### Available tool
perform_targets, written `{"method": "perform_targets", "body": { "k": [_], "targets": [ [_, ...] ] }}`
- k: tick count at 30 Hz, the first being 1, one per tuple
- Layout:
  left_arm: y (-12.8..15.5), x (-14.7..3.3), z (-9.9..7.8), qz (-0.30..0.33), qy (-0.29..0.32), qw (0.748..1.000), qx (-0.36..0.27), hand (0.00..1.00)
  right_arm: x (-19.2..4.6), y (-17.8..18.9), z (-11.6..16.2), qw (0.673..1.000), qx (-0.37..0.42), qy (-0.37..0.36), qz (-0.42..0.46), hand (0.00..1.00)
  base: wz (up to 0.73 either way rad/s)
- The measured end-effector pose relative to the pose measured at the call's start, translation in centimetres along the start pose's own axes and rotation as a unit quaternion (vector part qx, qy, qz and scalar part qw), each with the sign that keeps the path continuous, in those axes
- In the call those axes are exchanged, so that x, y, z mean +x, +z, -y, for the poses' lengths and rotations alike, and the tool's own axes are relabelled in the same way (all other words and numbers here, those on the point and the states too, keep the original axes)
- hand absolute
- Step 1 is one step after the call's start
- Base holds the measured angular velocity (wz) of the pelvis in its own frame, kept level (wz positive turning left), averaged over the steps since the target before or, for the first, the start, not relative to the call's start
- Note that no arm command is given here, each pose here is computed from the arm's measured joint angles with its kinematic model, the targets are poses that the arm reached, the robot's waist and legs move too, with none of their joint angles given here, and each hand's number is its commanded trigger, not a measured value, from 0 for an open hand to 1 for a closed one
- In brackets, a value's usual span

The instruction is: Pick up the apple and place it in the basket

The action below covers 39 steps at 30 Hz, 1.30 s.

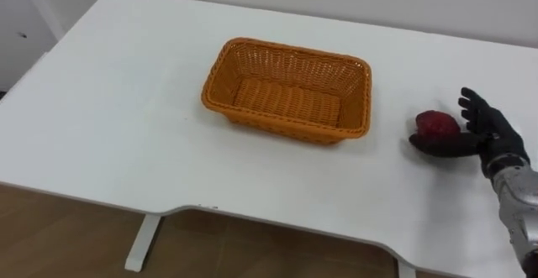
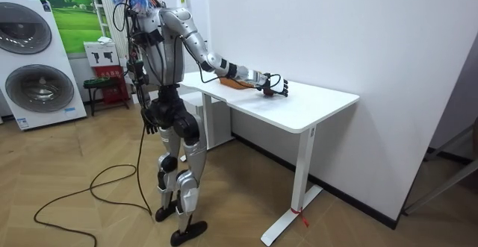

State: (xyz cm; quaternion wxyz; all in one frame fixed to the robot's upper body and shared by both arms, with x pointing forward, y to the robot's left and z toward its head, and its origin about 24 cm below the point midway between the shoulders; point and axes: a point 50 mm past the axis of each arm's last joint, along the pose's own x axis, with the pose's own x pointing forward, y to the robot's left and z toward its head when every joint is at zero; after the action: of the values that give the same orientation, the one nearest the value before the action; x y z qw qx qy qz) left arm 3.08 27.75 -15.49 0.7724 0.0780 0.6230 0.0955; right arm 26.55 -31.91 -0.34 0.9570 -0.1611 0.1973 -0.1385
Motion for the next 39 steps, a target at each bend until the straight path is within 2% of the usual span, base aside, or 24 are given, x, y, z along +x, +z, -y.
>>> {"method": "perform_targets", "body": {
  "k": [8, 24, 32, 39],
  "targets": [
    [-0.1, 0.0, -0.4, -0.007, 0.004, 1.0, 0.017, 0.0, -0.1, -1.3, 0.7, 0.998, -0.051, -0.035, -0.019, 1.0, 0.02],
    [0.5, 0.1, -0.4, -0.001, 0.004, 1.0, 0.027, 0.0, -0.2, -1.5, 0.0, 0.998, -0.05, -0.033, -0.021, 1.0, -0.01],
    [0.8, 0.1, -0.4, 0.008, 0.005, 1.0, 0.026, 0.0, -0.3, 1.3, -0.4, 0.998, -0.027, -0.053, 0.027, 1.0, -0.06],
    [0.6, 0.0, -0.4, 0.016, 0.02, 0.999, 0.025, 0.0, -2.4, 7.3, -1.5, 0.983, 0.0, -0.047, 0.179, 1.0, 0.01]
  ]
}}
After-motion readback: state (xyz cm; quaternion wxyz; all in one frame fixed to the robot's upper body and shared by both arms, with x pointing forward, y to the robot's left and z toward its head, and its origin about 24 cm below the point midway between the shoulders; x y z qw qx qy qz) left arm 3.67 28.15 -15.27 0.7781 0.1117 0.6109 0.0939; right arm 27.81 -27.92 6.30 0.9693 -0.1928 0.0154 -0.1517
